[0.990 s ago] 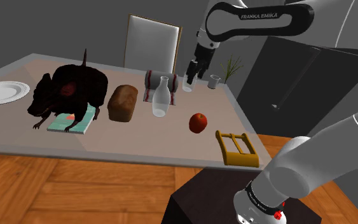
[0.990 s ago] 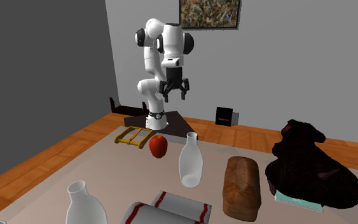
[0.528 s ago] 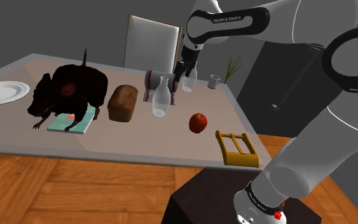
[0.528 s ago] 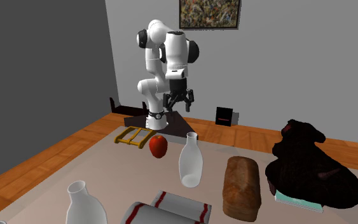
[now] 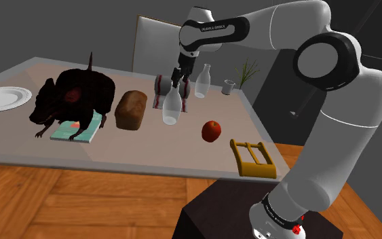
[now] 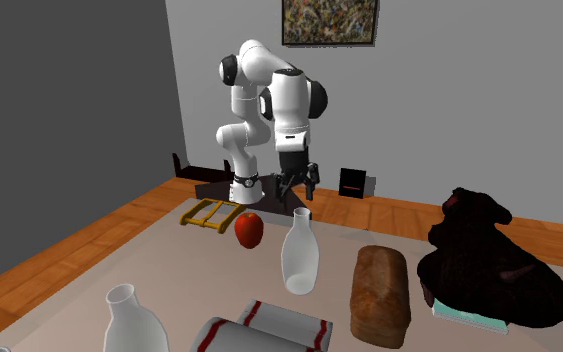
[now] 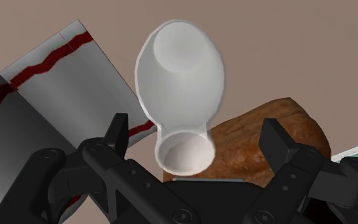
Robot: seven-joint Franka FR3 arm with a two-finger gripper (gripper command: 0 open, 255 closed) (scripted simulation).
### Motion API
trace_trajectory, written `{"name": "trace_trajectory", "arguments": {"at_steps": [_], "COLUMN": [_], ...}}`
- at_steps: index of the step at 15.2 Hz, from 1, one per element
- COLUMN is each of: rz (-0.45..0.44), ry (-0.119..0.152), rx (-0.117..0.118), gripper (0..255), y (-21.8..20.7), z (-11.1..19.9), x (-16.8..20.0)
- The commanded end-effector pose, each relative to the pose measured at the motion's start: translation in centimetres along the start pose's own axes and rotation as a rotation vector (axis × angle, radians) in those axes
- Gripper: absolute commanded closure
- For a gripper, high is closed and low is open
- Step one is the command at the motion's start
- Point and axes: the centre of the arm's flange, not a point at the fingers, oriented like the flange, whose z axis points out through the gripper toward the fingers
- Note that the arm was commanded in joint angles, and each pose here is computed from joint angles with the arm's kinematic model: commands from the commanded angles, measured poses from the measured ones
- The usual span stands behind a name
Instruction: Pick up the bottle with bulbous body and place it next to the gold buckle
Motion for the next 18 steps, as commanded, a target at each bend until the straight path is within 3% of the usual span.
{"name": "trace_trajectory", "arguments": {"at_steps": [1,7,14,15,18], "rz": [-0.004,-0.004,-0.004,-0.004,-0.004], "ry": [0.002,0.002,0.002,0.002,0.002], "rx": [0.001,0.001,0.001,0.001,0.001], "gripper": [0,0,0,255,255], "y": [0.5,0.5,0.5,0.5,0.5], "z": [1.2,4.1,4.1,4.1,4.1], "x": [0.6,0.6,0.6,0.6,0.6]}}
